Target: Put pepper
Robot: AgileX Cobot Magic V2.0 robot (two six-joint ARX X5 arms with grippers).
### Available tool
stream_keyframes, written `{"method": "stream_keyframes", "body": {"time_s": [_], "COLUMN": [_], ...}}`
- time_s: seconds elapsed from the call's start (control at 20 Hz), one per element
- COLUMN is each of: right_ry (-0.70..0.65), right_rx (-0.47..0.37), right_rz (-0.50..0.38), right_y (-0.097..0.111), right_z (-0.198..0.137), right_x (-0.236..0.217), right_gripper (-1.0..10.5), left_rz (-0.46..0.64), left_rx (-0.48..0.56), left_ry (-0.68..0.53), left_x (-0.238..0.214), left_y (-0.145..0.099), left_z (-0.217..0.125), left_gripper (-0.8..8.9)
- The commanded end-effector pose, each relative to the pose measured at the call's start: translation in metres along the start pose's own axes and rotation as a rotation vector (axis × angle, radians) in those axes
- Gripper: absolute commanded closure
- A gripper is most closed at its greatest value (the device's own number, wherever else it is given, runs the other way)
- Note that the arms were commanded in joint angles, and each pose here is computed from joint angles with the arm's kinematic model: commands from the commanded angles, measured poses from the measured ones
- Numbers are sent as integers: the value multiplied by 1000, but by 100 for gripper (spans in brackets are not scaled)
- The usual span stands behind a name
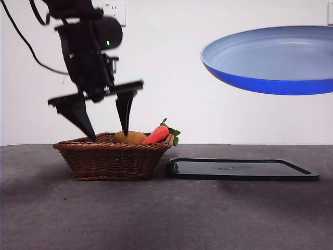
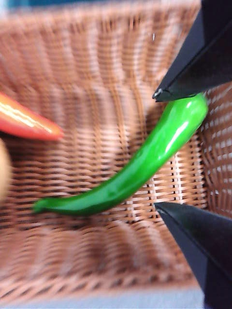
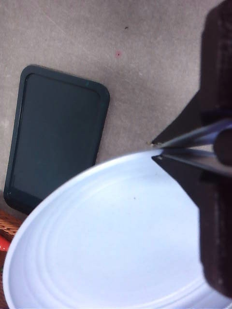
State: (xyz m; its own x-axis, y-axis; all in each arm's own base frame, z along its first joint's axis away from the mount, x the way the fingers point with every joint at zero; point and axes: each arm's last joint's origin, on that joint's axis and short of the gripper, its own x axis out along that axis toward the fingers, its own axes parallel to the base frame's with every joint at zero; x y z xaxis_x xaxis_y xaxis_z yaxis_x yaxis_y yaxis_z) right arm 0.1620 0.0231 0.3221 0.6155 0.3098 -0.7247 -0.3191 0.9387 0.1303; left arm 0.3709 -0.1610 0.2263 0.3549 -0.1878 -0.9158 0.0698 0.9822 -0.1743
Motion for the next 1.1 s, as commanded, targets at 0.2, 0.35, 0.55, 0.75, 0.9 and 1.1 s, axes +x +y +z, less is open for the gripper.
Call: {"method": "stream_keyframes", "body": {"time_s": [0.2,0.35,0.55,0.75,0.9,1.1], "right_ry": [-28,-28,-28,-29,-28,-28], "right_rx": [2,2,-2,-3,-2,-2], "right_rz": [10,10,10,10,10,10], "right_y": [1,1,1,1,1,1], "right_z": [5,5,5,6,5,5], "right_x": [-4,-4,-4,-4,-4,-4], "right_gripper": [941,941,941,941,941,941], "left_rz": [0,4,16,25,18,-8], "left_rx": [-8,-15,-23,-16,-17,-64], "left_ry": [5,16,33,22,19,20], "left_x": [27,36,44,44,44,44], "left_y": [-9,-10,-9,-11,-14,-15], "left_z": [3,2,0,0,-1,0], "left_gripper": [452,452,452,552,629,679]}}
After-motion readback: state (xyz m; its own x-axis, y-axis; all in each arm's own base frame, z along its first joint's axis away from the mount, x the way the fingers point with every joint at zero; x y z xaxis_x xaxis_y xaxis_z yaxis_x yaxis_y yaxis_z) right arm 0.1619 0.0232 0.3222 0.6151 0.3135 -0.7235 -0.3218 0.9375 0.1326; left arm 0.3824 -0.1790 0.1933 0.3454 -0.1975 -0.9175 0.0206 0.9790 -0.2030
